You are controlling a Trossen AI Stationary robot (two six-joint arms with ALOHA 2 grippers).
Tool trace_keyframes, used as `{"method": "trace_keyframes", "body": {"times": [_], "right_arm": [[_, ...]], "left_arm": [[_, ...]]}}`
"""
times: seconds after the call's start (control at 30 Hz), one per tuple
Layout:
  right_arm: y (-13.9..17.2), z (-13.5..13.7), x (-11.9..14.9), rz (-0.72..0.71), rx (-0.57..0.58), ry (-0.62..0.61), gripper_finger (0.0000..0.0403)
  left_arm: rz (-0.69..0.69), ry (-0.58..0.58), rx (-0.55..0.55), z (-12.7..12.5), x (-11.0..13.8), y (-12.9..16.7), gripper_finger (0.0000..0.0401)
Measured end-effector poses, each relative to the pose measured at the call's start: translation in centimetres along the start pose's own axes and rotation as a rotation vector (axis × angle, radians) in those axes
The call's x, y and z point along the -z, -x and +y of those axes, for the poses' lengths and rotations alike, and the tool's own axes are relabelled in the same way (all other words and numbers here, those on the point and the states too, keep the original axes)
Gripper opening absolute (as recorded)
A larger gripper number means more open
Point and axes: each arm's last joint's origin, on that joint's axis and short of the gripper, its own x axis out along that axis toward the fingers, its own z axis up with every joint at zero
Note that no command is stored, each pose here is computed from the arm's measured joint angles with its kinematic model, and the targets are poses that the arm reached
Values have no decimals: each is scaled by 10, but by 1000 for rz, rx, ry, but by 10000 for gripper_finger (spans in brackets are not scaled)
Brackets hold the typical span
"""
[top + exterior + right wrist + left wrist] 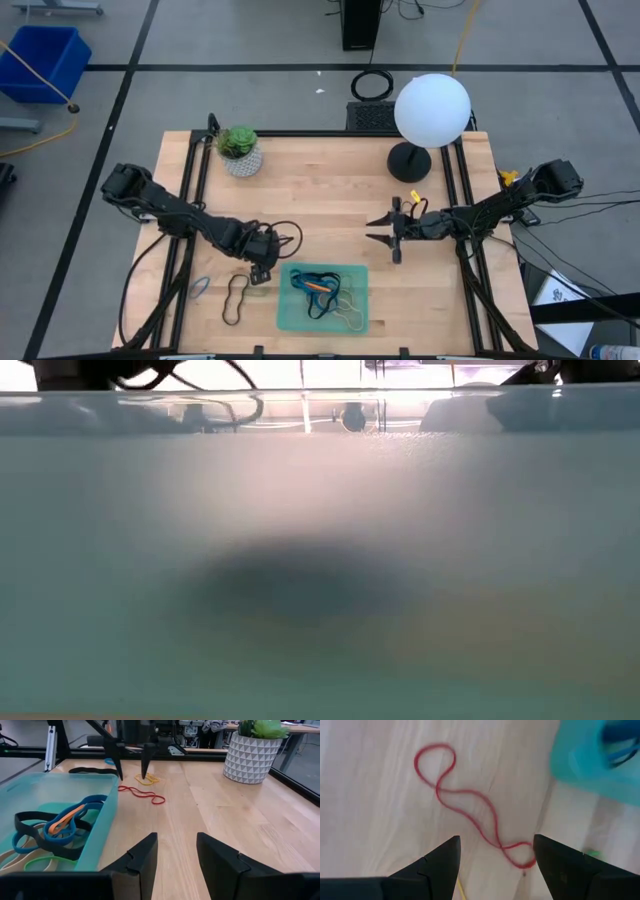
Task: Pick and place rubber bands into bin
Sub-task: Put the small red rubberband into the green bin
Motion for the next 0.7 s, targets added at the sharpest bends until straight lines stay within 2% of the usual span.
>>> {"method": "trace_keyframes", "body": {"times": [0.13,0.37,0.57,0.7], "right_arm": [[-1,-3,0,0,14,-5,132],[-2,-8,0,1,40,-12,132],[-3,-11,-1,0,52,-14,132],[-3,-12,-1,-1,61,-18,132]], "left_arm": [[-35,11,26,2,4,-10,255],[-23,45,-25,6,9,-20,255],[34,17,-49,1,10,-42,255],[101,56,-76,4,12,-47,255]]}}
